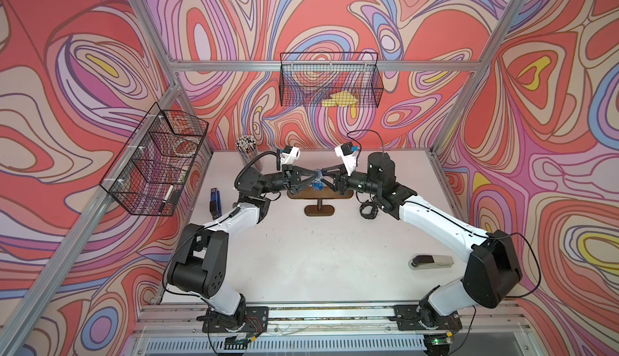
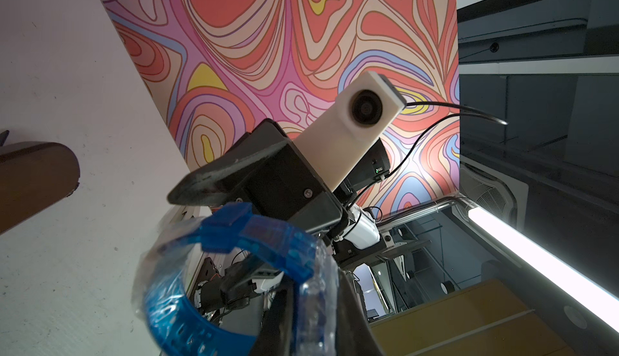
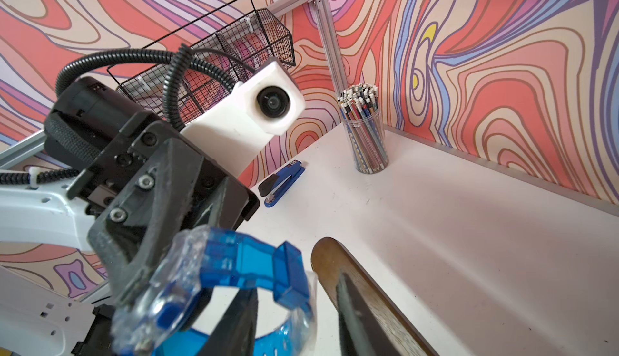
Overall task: Place watch on stand
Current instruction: Pick up the watch at the center of the board.
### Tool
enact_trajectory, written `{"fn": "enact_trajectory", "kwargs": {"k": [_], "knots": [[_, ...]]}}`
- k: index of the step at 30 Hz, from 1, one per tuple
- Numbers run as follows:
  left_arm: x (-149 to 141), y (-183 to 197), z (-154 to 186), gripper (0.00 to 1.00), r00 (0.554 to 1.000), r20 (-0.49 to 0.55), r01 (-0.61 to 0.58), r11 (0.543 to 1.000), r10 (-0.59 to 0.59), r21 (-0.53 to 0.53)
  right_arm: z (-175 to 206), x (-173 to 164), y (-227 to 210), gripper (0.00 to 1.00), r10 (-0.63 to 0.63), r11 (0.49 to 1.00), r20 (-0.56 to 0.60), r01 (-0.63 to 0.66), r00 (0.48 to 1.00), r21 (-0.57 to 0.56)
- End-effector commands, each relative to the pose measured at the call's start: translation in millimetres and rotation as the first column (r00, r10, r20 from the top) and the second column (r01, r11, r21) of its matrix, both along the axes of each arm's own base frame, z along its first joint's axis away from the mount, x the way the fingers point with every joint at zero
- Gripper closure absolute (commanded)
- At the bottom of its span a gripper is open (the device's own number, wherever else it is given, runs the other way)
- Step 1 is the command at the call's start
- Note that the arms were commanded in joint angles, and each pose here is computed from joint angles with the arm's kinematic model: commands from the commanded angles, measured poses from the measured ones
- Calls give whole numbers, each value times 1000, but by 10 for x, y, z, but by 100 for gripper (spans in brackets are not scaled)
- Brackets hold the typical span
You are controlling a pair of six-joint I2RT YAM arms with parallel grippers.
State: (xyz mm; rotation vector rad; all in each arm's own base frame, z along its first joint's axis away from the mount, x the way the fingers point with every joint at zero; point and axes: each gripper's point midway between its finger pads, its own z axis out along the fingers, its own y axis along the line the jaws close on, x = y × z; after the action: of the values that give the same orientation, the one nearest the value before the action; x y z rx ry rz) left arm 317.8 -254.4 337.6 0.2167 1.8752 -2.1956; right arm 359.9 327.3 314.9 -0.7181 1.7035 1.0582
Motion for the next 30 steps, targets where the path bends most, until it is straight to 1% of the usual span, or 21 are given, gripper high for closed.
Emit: {"fn": "enact_trajectory", "kwargs": {"k": [1,3,7,11,12,15,19,20,21,22,23,24,25,27,28,29,30], "knots": [[-128,19,152,100,997,77,13,1000,-11,-26,108,30,65,67,38,999,32,-39,999,27],[-130,20,153,100,997,77,13,1000,-11,-26,84,33,96,72,56,998,24,-57,998,25],[-133,17,144,100,997,76,15,1000,-13,-24,63,36,104,90,60,998,24,-61,998,19],[-120,10,134,100,997,77,20,1000,-19,-20,15,40,86,100,50,999,21,-51,998,0],[-115,7,135,98,997,80,22,1000,-21,-19,10,39,78,100,45,999,24,-45,999,-3],[-78,31,168,84,995,100,21,1000,-19,-15,-18,48,45,100,26,999,28,-25,999,-20],[56,225,275,66,991,129,-31,999,32,-8,-20,48,11,100,15,999,39,-13,999,-49],[83,277,304,58,989,142,-41,999,41,2,-10,51,5,100,11,998,45,-8,999,-55],[100,314,329,41,986,158,-47,999,45,13,-12,52,-4,100,8,998,49,-5,999,-61],[119,346,341,3,985,167,-53,998,47,30,-6,54,-9,100,7,998,55,-3,998,-68],[153,390,346,1,983,177,-68,997,58,48,-6,58,-16,100,4,997,57,1,998,-76],[173,427,368,1,977,201,-87,994,73,63,-8,62,-20,100,2,997,60,3,998,-83],[223,474,330,1,976,197,-117,989,97,92,-7,66,-26,100,-2,996,62,7,998,-89],[269,543,218,1,966,217,-180,966,138,186,3,77,-36,100,-10,995,68,16,998,-95],[274,587,119,1,952,256,-238,930,166,282,3,81,-39,100,-12,995,69,19,998,-97],[273,651,6,1,928,325,-311,857,181,411,6,94,-48,100,-20,995,69,27,997,-101],[269,718,-103,1,913,368,-357,778,175,516,14,108,-53,100,-27,994,69,34,997,-105]]}}
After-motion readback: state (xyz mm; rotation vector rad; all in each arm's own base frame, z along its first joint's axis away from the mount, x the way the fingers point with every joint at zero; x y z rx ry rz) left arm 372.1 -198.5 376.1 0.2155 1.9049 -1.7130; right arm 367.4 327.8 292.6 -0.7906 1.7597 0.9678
